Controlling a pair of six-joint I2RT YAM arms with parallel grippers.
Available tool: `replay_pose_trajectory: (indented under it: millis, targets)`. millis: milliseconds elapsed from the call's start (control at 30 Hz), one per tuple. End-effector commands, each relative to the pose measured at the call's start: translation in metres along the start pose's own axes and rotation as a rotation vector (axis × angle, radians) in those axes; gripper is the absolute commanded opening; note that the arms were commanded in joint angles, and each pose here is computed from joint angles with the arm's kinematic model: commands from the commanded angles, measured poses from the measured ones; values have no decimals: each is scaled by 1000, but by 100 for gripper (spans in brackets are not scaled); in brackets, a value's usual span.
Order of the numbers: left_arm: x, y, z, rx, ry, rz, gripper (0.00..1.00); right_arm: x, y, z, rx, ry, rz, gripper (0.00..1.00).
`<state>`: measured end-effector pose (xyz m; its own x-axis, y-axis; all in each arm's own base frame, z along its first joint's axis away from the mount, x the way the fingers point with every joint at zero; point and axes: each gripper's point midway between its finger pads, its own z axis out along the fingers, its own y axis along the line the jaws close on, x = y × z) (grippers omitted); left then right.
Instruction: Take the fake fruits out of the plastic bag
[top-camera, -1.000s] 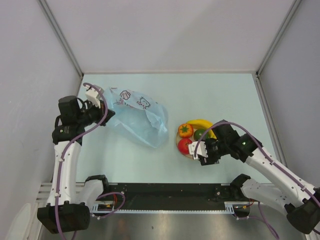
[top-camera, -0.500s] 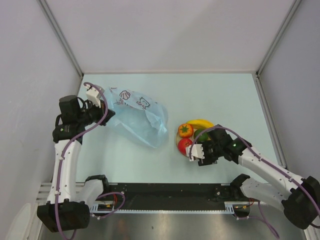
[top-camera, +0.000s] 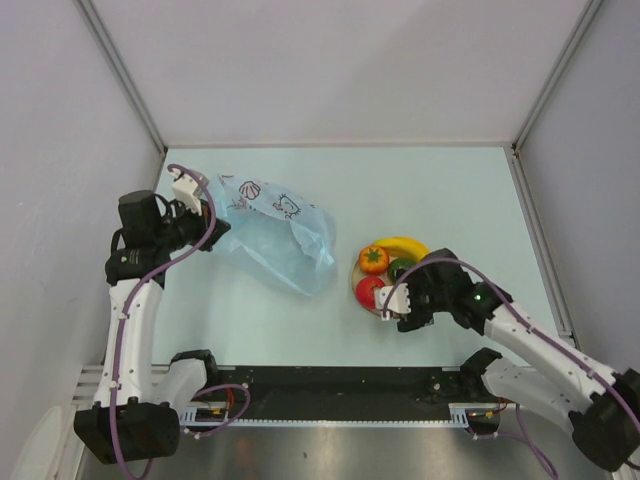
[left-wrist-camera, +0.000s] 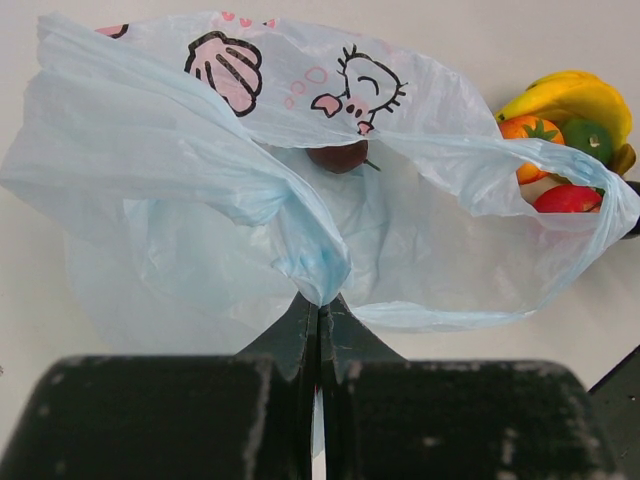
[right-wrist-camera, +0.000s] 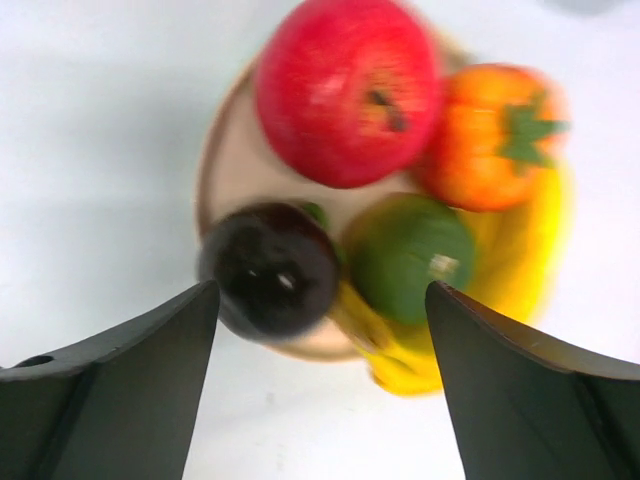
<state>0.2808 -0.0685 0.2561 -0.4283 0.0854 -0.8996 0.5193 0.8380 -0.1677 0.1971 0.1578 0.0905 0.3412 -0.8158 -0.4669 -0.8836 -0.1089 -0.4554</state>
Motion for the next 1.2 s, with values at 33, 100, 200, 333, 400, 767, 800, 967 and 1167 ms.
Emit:
replay_pose_trajectory:
  millis: [33,100,200,333,400,767,800,967,1167]
  targets:
    - [-7,0,2,13,-33,-9,0,-30,-28,-43,165,-124,-102,92]
    - [-8,-1,2,14,-38,-16,0,-45,-42,-55,227,-184,-88,92]
    - [-6,-2,2,20,-39,-16,0,-68,-67,-65,305,-274,-6,90]
    - [-5,-5,1,28,-37,-19,0,-89,-111,-63,398,-332,137,90]
    - [-5,-7,0,33,-39,-26,0,-111,-142,-60,414,-383,209,90]
    - [-15,-34,-7,137,-69,-21,0,-301,-175,-70,249,-869,136,80]
    - [-20,-39,-9,154,-85,-29,0,-318,-164,-58,173,-900,133,79]
    - [-59,-59,-26,221,-153,-32,0,-336,-156,-2,15,-891,327,54]
    - [-116,-81,-64,233,-257,86,0,-292,-216,64,170,-777,662,43]
